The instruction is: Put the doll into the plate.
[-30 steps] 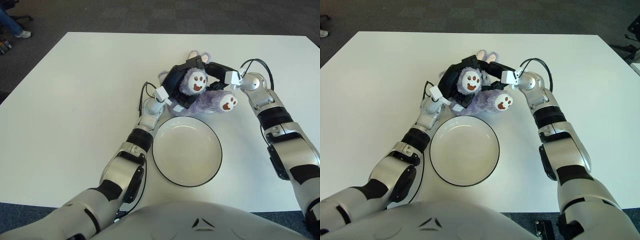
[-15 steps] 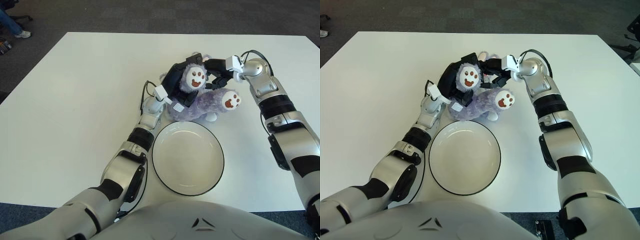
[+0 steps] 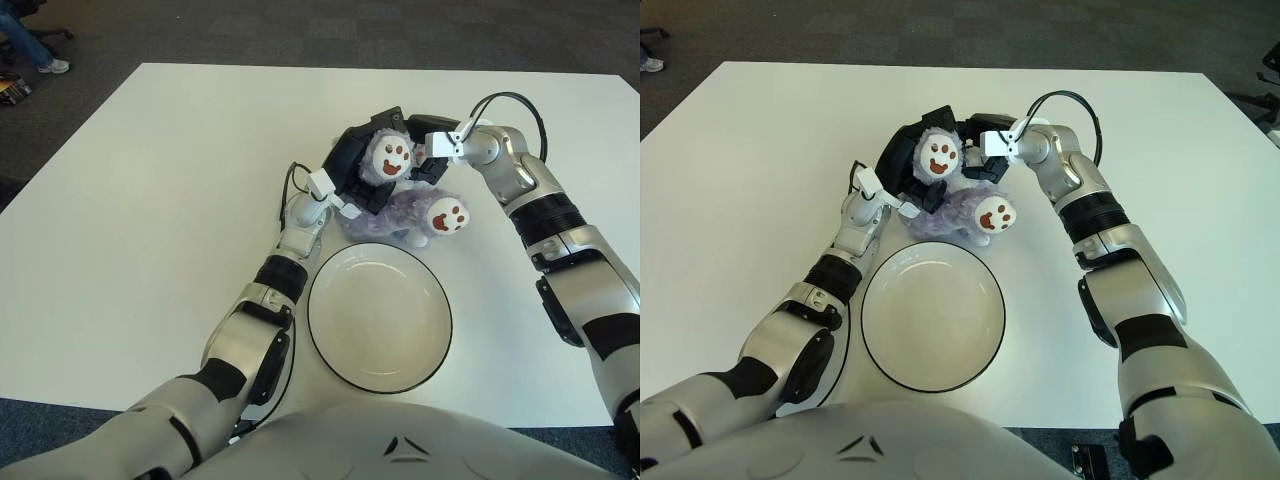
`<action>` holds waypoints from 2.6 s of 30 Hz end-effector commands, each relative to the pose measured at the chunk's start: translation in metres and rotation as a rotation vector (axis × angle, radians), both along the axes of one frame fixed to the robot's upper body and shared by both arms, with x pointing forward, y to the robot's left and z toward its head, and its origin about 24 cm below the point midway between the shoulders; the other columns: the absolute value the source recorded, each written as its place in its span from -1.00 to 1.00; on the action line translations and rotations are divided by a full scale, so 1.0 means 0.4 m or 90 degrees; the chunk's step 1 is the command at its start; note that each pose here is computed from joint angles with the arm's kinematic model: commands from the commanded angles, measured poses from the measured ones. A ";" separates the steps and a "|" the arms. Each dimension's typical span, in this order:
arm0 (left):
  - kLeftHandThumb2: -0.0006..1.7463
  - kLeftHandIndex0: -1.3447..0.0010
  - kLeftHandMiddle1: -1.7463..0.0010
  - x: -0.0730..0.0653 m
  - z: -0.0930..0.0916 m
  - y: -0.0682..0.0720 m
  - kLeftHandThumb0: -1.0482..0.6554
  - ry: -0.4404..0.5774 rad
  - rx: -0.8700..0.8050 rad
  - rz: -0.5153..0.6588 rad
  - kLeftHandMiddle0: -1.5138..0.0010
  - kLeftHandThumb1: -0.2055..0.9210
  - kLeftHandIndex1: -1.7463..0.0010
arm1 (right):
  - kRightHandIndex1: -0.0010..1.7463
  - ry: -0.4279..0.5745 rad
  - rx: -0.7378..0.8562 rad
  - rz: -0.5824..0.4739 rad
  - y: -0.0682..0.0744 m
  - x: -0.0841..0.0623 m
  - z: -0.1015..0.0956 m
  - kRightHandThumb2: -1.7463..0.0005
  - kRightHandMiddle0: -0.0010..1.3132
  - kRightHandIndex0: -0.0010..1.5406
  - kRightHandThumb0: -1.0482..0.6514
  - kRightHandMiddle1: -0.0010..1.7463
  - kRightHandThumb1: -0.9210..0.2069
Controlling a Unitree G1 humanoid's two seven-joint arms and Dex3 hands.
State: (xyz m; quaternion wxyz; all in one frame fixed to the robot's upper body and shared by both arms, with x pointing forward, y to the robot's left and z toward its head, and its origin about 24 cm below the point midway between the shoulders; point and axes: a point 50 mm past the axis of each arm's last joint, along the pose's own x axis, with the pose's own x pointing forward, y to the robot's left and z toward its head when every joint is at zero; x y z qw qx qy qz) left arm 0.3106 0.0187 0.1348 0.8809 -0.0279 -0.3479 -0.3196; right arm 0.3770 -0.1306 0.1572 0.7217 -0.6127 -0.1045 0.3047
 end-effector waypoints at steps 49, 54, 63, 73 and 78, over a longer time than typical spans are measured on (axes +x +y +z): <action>0.76 -0.03 -0.94 0.007 0.016 0.002 0.22 0.005 0.001 0.074 0.08 -0.48 -0.91 | 0.72 0.296 -0.008 -0.059 -0.122 -0.036 0.011 -0.33 -1.00 -0.03 0.78 0.20 0.10; 0.76 -0.04 -0.94 0.010 0.012 0.001 0.22 0.017 0.004 0.064 0.08 -0.49 -0.91 | 0.80 0.302 0.027 -0.070 -0.119 -0.043 0.026 -0.24 -1.00 -0.17 0.75 -0.10 -0.08; 0.76 -0.03 -0.94 0.014 0.011 0.003 0.22 0.019 0.002 0.056 0.08 -0.48 -0.91 | -0.37 0.266 0.100 -0.056 -0.112 -0.063 0.035 -0.45 -1.00 -0.81 0.51 -0.61 0.16; 0.75 -0.03 -0.94 0.020 0.011 0.003 0.22 0.022 -0.002 0.063 0.08 -0.48 -0.91 | -0.80 0.214 0.142 -0.047 -0.101 -0.085 0.033 -0.57 -1.00 -0.91 0.53 -0.77 0.22; 0.75 -0.03 -0.94 0.020 0.011 0.001 0.22 0.027 -0.001 0.061 0.08 -0.48 -0.91 | -0.84 0.179 0.137 -0.032 -0.093 -0.092 0.031 -0.51 -1.00 -0.91 0.41 -0.82 0.14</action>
